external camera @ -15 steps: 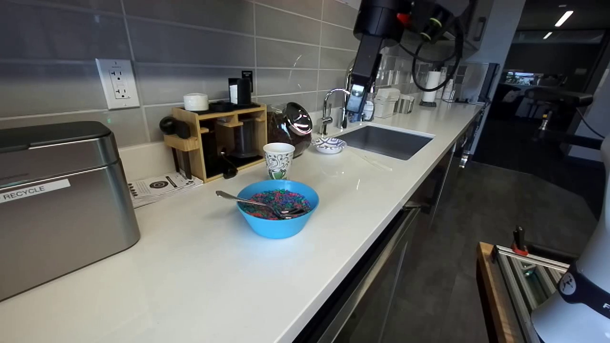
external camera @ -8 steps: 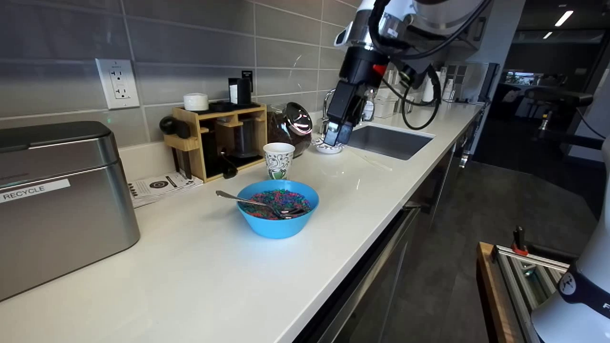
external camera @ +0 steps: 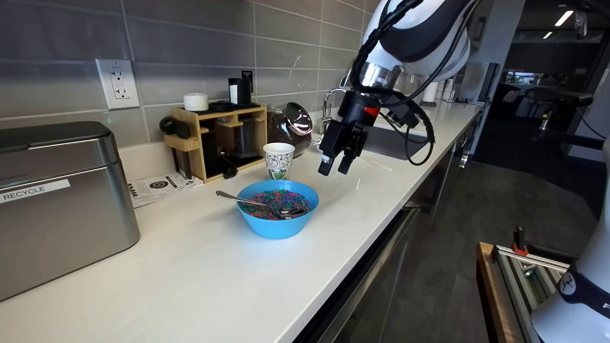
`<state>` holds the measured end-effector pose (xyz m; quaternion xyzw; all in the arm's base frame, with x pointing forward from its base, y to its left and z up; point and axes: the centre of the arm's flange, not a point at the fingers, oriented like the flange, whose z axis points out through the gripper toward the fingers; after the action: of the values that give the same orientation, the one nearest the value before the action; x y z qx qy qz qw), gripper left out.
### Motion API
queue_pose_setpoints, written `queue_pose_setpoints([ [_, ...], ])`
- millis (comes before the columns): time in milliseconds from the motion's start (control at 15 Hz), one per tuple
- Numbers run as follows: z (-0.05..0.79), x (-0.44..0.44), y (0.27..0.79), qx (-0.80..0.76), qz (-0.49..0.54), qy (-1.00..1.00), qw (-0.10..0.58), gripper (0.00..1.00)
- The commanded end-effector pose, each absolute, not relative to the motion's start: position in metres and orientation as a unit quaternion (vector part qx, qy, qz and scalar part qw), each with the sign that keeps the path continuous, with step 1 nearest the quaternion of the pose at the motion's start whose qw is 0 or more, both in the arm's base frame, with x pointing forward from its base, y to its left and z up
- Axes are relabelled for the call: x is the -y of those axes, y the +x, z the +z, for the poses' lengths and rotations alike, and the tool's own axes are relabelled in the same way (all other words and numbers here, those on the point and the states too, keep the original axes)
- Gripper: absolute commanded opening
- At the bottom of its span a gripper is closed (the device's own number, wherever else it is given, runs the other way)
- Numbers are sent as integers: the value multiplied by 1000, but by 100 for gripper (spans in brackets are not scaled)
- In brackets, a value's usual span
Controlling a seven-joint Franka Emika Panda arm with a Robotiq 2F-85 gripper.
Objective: Bring the bowl closer to the white and blue plate
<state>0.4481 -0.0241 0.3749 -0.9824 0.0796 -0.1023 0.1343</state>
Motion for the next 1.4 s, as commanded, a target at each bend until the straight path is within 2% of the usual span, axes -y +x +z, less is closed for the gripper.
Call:
queue_pose_setpoints([
  [0, 343, 38, 456, -136, -116, -972, 153, 100],
  [400, 362, 34, 454, -111, -110, -977, 141, 100],
  [867, 340, 48, 479, -148, -127, -968, 158, 99],
  [933, 337, 50, 480, -155, -129, -966, 162, 74],
  [1067, 331, 55, 482, -171, -134, -960, 174, 70],
  [1333, 315, 65, 484, -206, -135, -948, 203, 35],
])
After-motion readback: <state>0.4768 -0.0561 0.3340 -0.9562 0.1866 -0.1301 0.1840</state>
